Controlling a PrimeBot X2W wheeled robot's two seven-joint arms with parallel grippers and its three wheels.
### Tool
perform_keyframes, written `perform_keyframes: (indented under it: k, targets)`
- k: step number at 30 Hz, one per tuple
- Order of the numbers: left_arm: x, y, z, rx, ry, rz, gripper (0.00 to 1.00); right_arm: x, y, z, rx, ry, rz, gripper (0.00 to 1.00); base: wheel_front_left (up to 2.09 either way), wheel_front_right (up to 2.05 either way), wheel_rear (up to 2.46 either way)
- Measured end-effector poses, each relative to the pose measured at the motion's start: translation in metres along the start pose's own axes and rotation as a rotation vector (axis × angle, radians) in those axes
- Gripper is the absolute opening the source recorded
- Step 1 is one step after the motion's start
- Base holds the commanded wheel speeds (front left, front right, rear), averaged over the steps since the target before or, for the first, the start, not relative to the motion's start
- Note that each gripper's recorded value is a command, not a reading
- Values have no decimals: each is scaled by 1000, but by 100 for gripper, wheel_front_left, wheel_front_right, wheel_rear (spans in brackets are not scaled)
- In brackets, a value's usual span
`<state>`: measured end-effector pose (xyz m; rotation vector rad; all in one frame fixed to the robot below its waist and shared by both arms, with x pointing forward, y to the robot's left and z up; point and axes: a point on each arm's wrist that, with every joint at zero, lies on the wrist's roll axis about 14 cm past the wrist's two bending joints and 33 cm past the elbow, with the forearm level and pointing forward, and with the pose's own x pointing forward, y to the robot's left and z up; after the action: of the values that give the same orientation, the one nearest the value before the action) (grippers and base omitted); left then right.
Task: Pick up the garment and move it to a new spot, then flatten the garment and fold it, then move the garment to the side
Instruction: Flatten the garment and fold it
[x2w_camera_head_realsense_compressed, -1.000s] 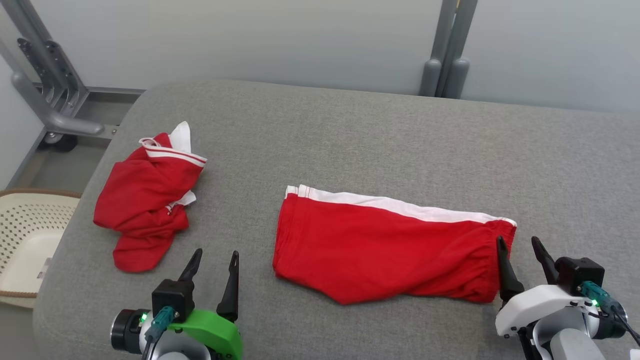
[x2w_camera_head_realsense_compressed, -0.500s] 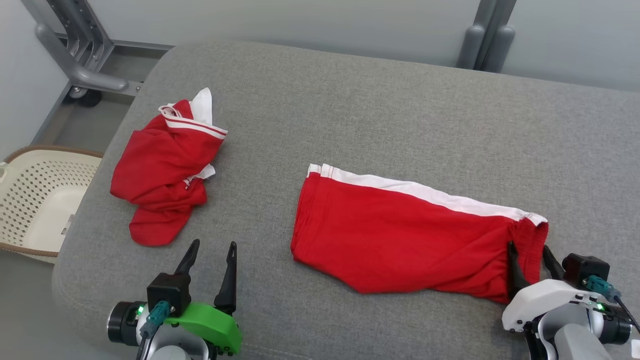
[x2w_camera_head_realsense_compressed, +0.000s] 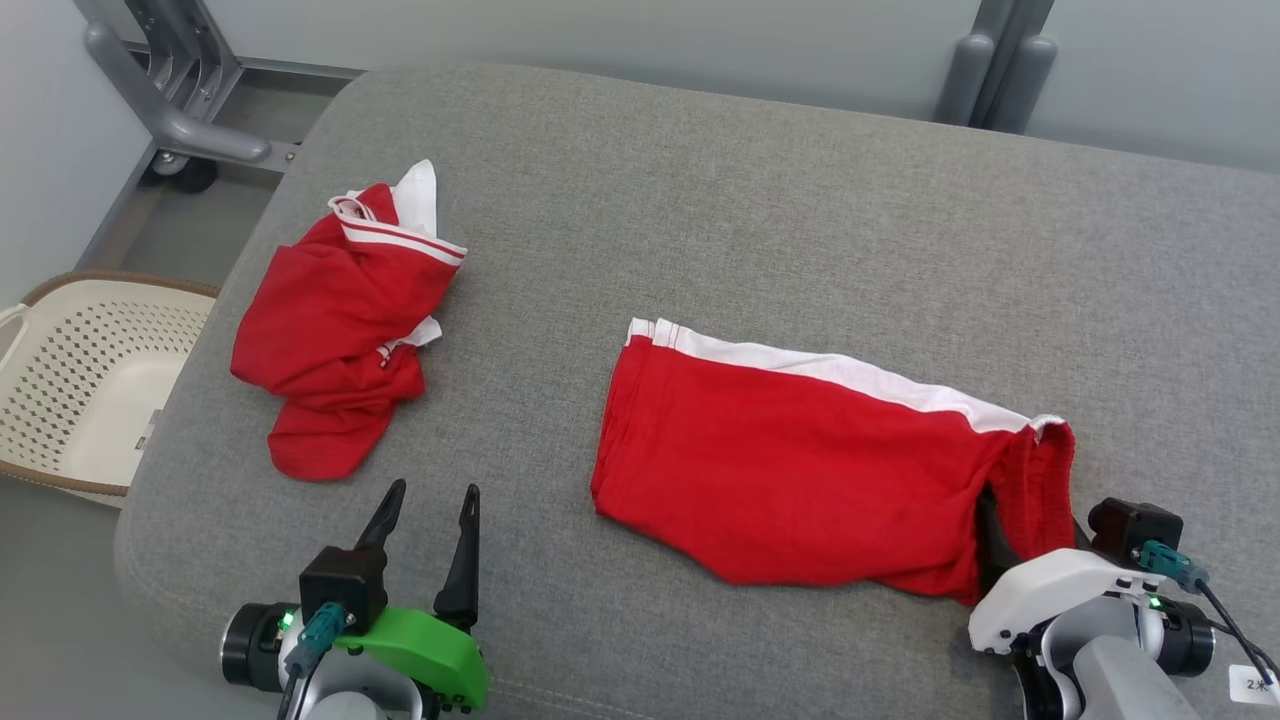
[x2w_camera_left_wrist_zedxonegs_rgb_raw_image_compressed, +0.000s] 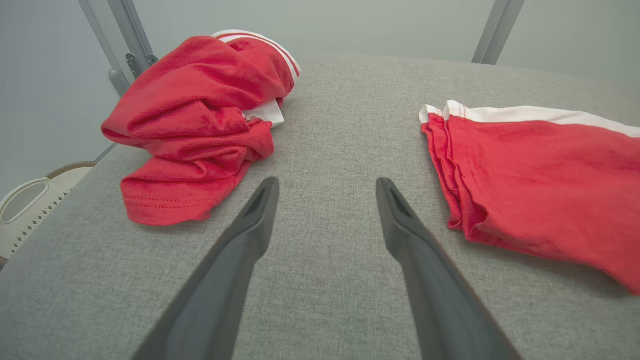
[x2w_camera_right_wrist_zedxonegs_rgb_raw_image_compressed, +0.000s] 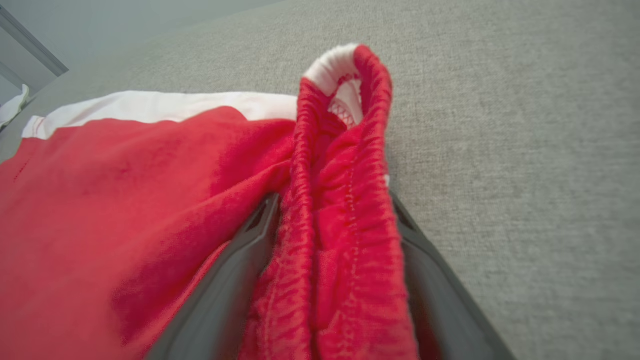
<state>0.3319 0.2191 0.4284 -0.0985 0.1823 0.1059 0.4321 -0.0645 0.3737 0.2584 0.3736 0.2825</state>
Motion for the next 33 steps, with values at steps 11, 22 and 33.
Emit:
perform_keyframes:
  k: [11, 22, 33]
  targets:
    - [0, -6, 7, -5, -25, -17, 100, -5, -15, 12, 44, -35, -49, 0, 0, 0, 0]
    - [5, -44, 24, 16, -81, -141, 100, -28, -92, 55, -37, -117, -197, 0, 0, 0, 0]
    - [5, -68, 29, 21, -99, -208, 100, -22, -10, 75, 33, -185, 29, 0, 0, 0, 0]
